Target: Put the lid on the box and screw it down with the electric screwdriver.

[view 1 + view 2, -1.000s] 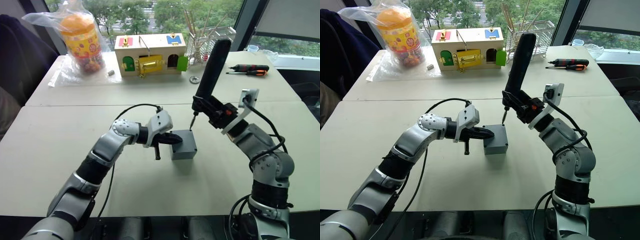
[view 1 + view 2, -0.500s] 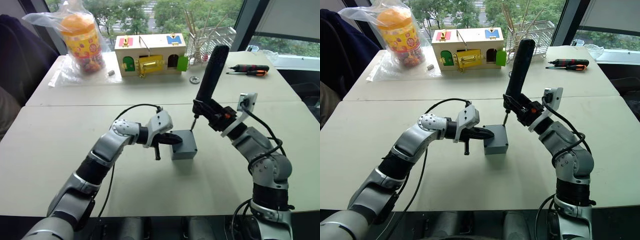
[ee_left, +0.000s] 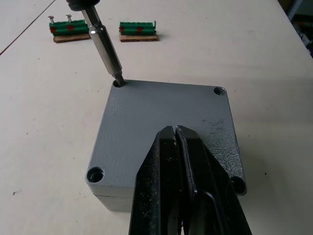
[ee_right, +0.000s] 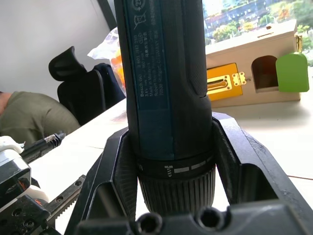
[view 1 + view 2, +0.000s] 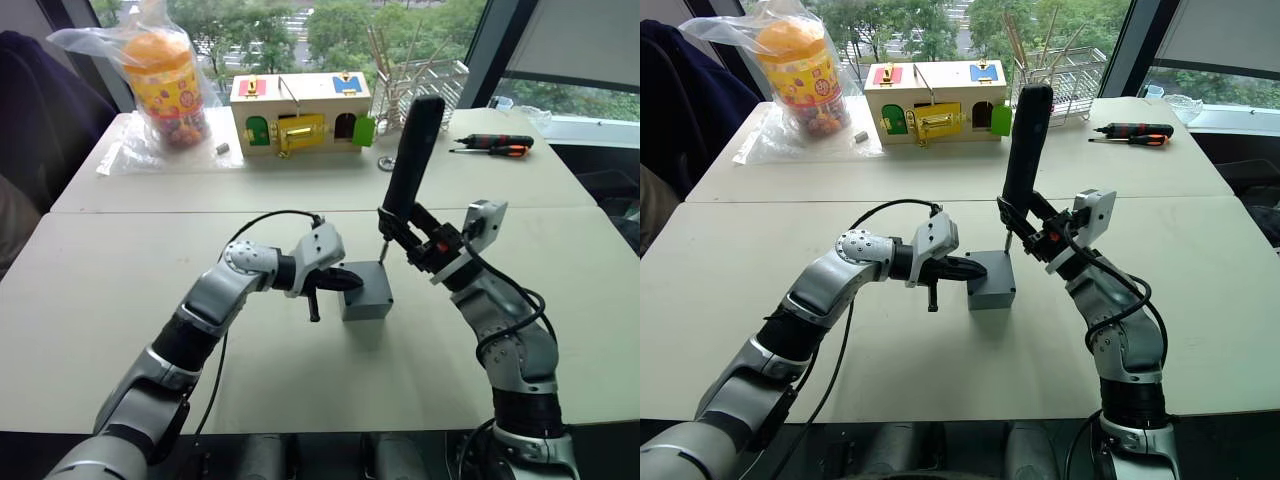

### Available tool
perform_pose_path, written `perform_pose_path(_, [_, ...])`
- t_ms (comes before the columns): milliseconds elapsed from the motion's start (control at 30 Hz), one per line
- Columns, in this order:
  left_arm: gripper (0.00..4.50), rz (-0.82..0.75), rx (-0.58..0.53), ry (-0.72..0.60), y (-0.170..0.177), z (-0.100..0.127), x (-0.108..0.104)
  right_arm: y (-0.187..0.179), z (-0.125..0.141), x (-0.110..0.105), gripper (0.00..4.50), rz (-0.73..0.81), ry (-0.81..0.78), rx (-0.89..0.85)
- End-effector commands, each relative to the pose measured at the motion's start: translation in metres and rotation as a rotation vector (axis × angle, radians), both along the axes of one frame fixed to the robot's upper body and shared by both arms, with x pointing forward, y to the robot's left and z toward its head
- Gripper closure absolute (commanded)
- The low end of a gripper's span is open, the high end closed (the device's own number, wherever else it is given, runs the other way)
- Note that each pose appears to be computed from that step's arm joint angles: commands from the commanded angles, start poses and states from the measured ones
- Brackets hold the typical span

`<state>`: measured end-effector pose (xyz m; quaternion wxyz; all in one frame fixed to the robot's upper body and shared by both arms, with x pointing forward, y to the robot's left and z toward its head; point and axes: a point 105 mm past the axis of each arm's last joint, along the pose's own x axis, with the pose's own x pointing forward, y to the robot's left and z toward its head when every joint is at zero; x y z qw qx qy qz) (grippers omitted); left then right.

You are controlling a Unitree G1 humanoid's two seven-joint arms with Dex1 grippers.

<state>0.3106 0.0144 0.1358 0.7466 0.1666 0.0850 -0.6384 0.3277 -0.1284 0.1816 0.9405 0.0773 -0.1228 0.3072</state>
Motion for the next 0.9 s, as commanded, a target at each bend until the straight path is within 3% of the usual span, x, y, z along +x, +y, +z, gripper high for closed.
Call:
perform_pose_path(33, [4.50,0.000,0.011,0.001,0.003,-0.003,-0.002,-0.001,-0.041,0.001,2.76,-0.042,0.120,-0.052])
perform_pose_path(433, [4.50,-0.002,0.014,-0.001,0.003,-0.003,0.000,0.005,-0.060,-0.012,2.76,-0.037,0.135,-0.116])
perform_pose_path(900, [4.50,-0.007,0.015,-0.003,0.001,-0.004,-0.001,0.001,-0.061,-0.009,2.76,-0.050,0.137,-0.119])
